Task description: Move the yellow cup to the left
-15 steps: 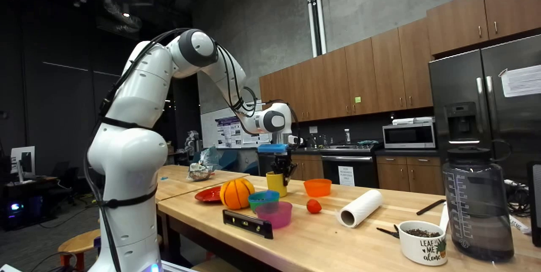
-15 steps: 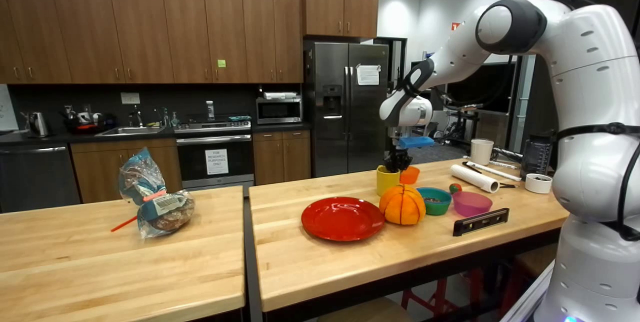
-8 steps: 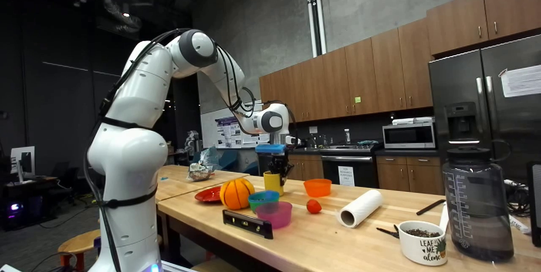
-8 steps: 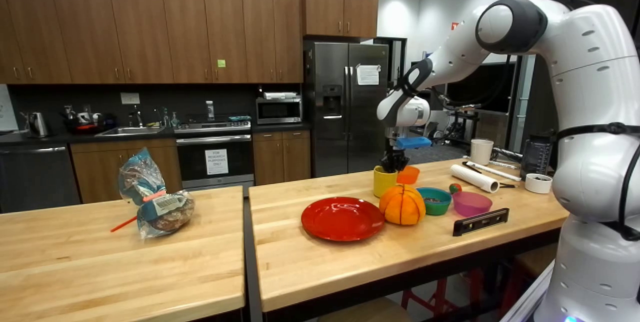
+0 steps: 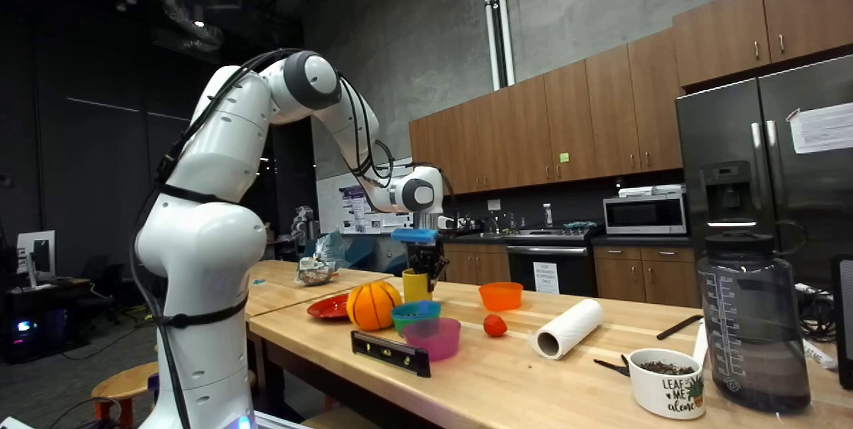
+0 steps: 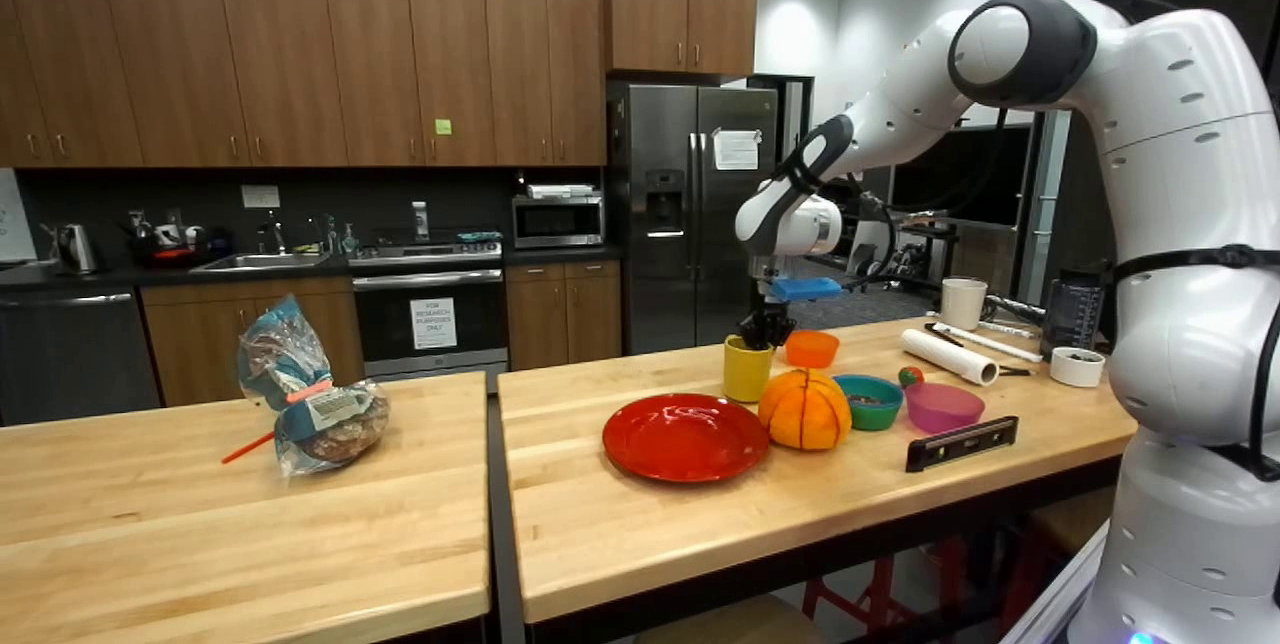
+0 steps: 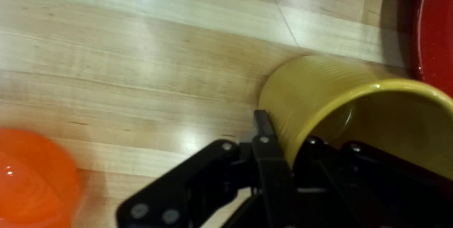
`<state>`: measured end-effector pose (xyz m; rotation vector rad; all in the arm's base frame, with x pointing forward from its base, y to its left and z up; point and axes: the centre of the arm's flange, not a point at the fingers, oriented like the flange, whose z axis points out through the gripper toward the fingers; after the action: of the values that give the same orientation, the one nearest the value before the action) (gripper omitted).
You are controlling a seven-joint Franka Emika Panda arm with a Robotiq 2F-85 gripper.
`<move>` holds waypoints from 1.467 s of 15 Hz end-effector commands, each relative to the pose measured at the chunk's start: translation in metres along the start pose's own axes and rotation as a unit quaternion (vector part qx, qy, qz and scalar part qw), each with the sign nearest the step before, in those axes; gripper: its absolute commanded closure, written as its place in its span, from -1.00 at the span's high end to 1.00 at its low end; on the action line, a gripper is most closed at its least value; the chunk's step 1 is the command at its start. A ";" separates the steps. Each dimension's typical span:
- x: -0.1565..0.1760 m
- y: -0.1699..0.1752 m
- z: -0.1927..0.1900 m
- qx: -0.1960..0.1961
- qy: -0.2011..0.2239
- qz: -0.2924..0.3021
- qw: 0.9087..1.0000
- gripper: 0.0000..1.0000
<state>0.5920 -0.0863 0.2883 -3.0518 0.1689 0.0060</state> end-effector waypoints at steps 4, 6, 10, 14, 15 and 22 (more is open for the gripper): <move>0.034 -0.049 0.007 -0.003 0.035 -0.022 0.999 -0.95; 0.044 -0.068 0.007 -0.007 0.041 -0.037 0.998 -0.95; 0.052 -0.112 0.013 -0.015 0.045 -0.071 0.996 -0.95; 0.070 -0.153 0.017 -0.026 0.049 -0.103 0.993 -0.95; 0.074 -0.163 0.016 -0.025 0.050 -0.111 0.992 -0.95; 0.094 -0.225 0.018 -0.025 0.050 -0.164 0.985 -0.95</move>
<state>0.6932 0.1052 0.2946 -3.0870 -0.2723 -0.2070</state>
